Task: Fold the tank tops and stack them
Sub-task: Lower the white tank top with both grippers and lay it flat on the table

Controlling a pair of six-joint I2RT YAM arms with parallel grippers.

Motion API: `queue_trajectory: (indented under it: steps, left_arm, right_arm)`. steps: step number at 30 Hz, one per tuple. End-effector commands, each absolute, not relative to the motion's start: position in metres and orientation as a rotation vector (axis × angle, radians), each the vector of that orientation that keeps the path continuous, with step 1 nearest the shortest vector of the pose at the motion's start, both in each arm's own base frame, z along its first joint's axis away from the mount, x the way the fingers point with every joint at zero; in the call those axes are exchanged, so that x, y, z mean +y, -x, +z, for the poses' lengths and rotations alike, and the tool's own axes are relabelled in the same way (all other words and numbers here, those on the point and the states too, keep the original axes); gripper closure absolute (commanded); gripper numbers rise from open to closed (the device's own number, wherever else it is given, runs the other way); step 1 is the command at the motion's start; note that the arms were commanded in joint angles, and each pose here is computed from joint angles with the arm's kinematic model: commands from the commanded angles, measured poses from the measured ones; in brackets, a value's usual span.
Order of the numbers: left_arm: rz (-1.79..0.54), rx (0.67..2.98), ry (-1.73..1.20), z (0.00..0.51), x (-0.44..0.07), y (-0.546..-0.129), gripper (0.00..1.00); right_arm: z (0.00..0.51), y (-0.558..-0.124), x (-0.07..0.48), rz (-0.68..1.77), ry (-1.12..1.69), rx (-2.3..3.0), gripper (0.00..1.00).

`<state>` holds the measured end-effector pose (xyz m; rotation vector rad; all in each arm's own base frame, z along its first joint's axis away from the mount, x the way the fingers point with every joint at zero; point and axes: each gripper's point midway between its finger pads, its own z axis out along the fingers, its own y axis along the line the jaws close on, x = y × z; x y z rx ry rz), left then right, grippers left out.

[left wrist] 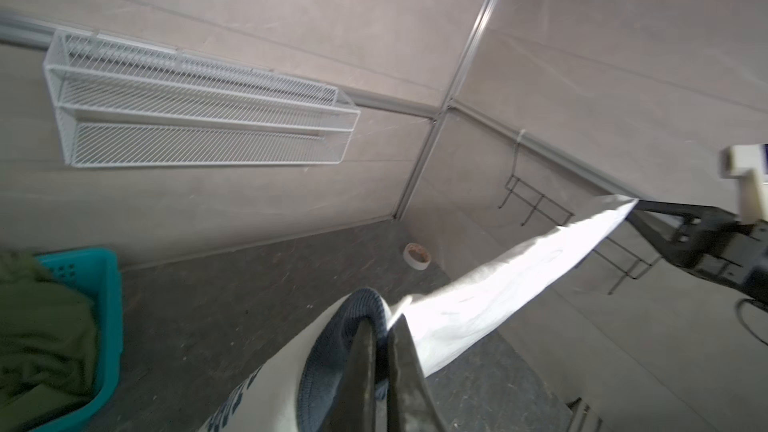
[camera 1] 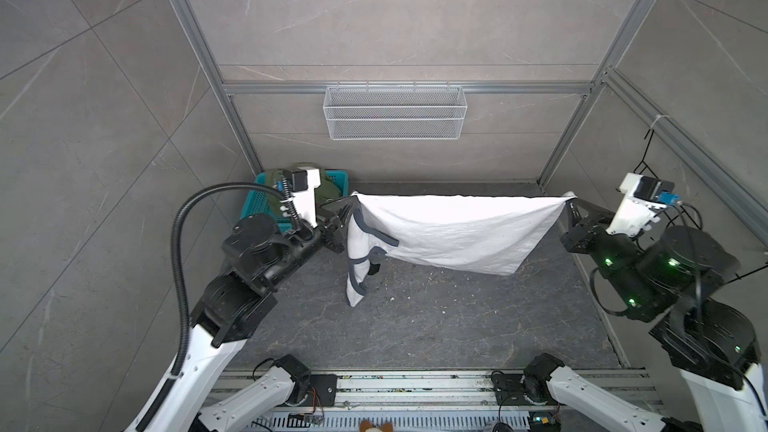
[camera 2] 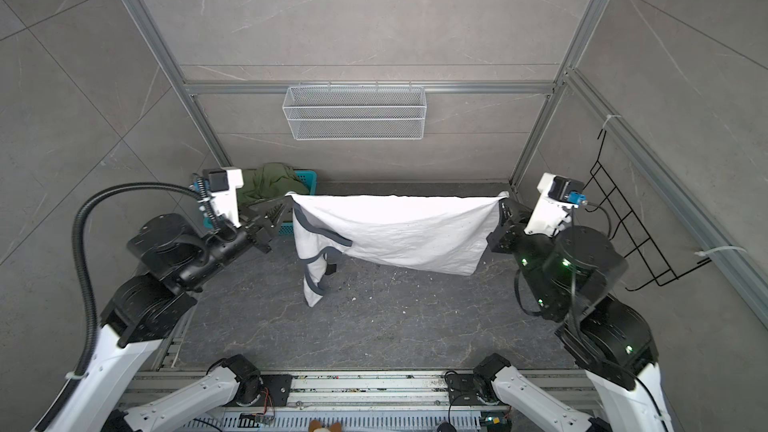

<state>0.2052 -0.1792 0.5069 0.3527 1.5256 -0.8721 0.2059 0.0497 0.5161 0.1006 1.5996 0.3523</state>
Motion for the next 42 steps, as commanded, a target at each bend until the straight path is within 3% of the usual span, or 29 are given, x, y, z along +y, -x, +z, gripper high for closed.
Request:
queue_trajectory:
  steps: [1, 5, 8, 16, 26, 33, 42]
  left_arm:
    - [-0.996, 1.351, -0.492, 0.553, -0.179, -0.157, 1.0]
    - [-1.044, 1.303, -0.502, 0.565, -0.173, -0.139, 1.0]
    - [-1.032, 1.331, -0.474, 0.559, -0.176, -0.151, 1.0]
    - [-0.721, 1.682, -0.246, 0.476, -0.193, -0.269, 1.0]
    - [-0.251, 2.22, -0.071, 0.272, -0.221, -0.423, 1.0]
    - [-0.19, 2.357, -0.031, 0.202, -0.226, -0.479, 1.0]
    - [-0.171, 2.422, -0.029, 0.171, -0.231, -0.522, 0.99]
  right_arm:
    - [0.552, -0.172, 0.064, 0.506, 0.043, 1.501, 1.0]
    - [0.569, -0.154, 0.06, 0.569, 0.048, 1.461, 1.0]
    - [0.562, -0.164, 0.061, 0.551, 0.015, 1.495, 1.0]
    - [0.49, -0.247, 0.052, 0.218, -0.203, 1.727, 1.0]
    - [0.327, -0.372, 0.078, -0.243, -0.311, 2.067, 1.0]
    - [0.254, -0.428, 0.073, -0.44, -0.372, 2.162, 1.0]
    - [0.232, -0.471, 0.046, -0.604, -0.449, 2.143, 1.0]
